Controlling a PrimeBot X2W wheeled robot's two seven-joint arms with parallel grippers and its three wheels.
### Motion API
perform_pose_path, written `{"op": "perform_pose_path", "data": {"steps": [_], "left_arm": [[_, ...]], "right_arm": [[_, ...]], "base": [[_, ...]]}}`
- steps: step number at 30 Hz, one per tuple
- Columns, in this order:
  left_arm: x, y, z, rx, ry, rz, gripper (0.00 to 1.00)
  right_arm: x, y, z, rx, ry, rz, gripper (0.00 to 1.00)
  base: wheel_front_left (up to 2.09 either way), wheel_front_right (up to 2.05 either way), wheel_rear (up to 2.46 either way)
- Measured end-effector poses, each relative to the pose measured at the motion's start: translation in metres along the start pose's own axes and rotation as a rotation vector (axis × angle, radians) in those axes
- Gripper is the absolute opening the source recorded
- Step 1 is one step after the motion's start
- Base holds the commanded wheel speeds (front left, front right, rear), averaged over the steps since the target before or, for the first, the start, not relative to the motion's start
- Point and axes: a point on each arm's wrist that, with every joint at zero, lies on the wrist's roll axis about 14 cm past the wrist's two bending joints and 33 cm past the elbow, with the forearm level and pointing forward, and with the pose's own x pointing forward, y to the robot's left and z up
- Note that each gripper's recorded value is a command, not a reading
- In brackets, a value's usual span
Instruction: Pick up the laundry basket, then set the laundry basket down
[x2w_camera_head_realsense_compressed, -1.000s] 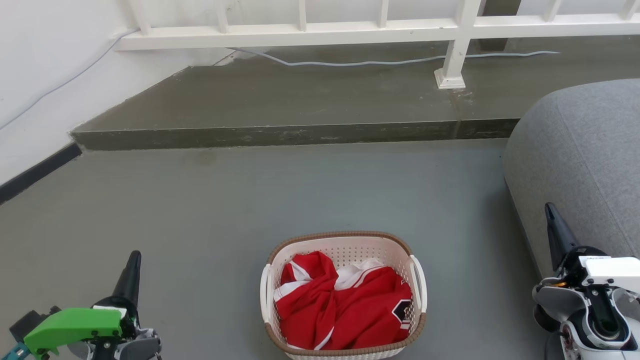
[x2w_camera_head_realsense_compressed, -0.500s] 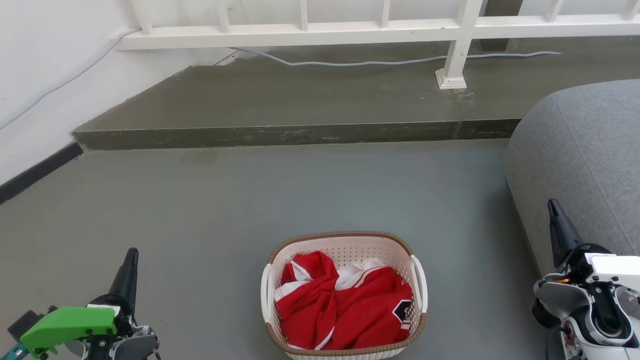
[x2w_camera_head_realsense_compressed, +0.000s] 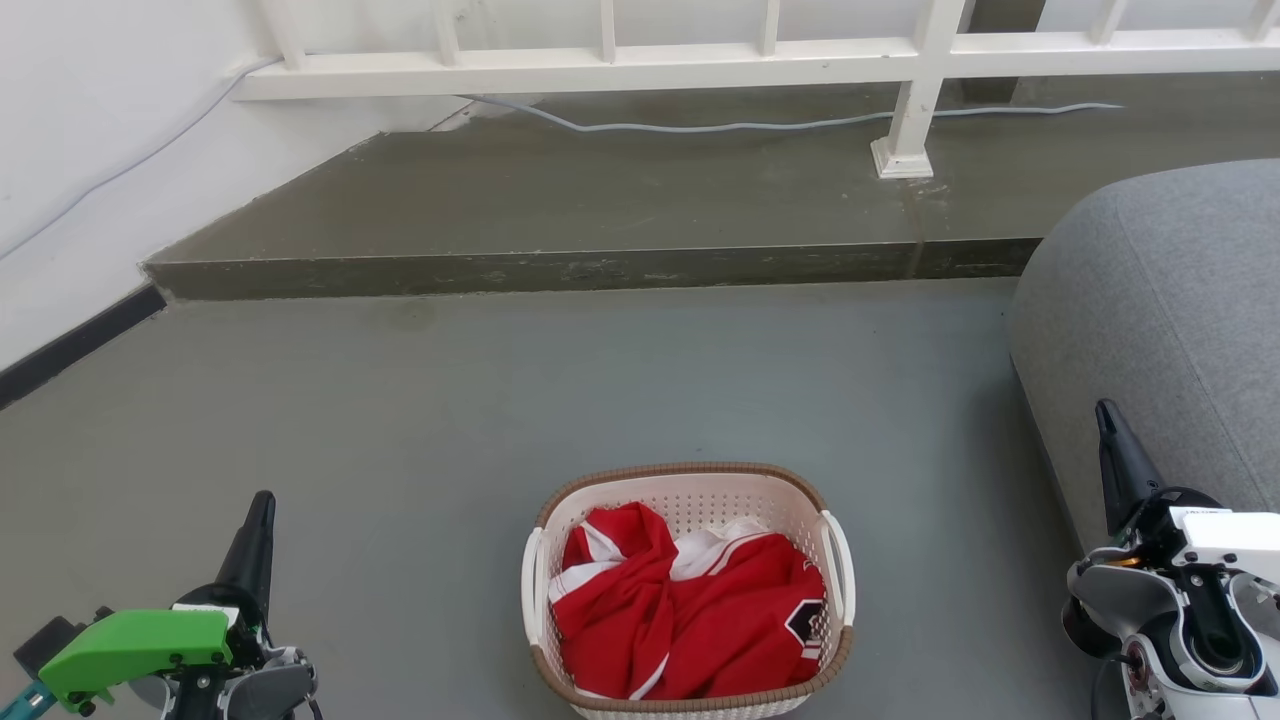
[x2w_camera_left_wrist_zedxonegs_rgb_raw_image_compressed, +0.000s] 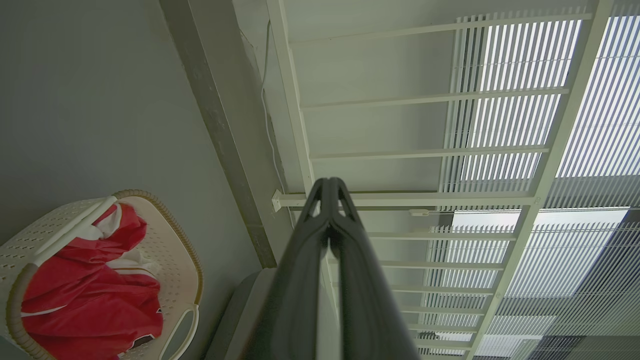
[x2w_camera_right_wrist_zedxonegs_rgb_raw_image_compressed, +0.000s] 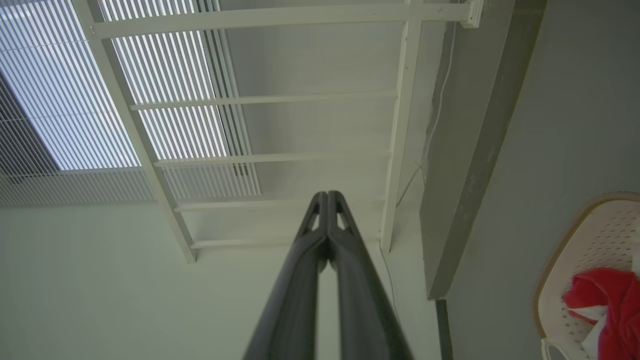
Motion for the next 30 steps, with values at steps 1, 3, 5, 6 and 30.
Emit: {"op": "perform_pose_path", "data": {"steps": [1, 3, 5, 6, 30], "left_arm": [[0.0000, 0.0002, 0.0000, 0.000, 0.000, 0.001, 0.00], [-0.0001, 0.0005, 0.0002, 0.000, -0.001, 0.002, 0.00], [-0.0001, 0.0009, 0.0003, 0.000, -0.001, 0.003, 0.00], [-0.0002, 0.0011, 0.0004, 0.000, -0.001, 0.003, 0.00], [-0.0005, 0.0036, 0.0015, -0.001, -0.004, 0.009, 0.00]], "right_arm": [[0.0000, 0.0000, 0.0000, 0.000, 0.000, 0.000, 0.00], [0.0000, -0.0002, 0.0000, 0.000, 0.000, -0.001, 0.00], [0.0000, -0.0002, -0.0003, 0.000, 0.002, -0.001, 0.00], [0.0000, -0.0002, -0.0003, 0.000, 0.002, -0.001, 0.00], [-0.0001, -0.0015, 0.0001, 0.001, 0.001, -0.005, 0.00]], "base": [[0.00, 0.00, 0.00], [0.00, 0.00, 0.00], [0.00, 0.00, 0.00], [0.00, 0.00, 0.00], [0.00, 0.00, 0.00]]}}
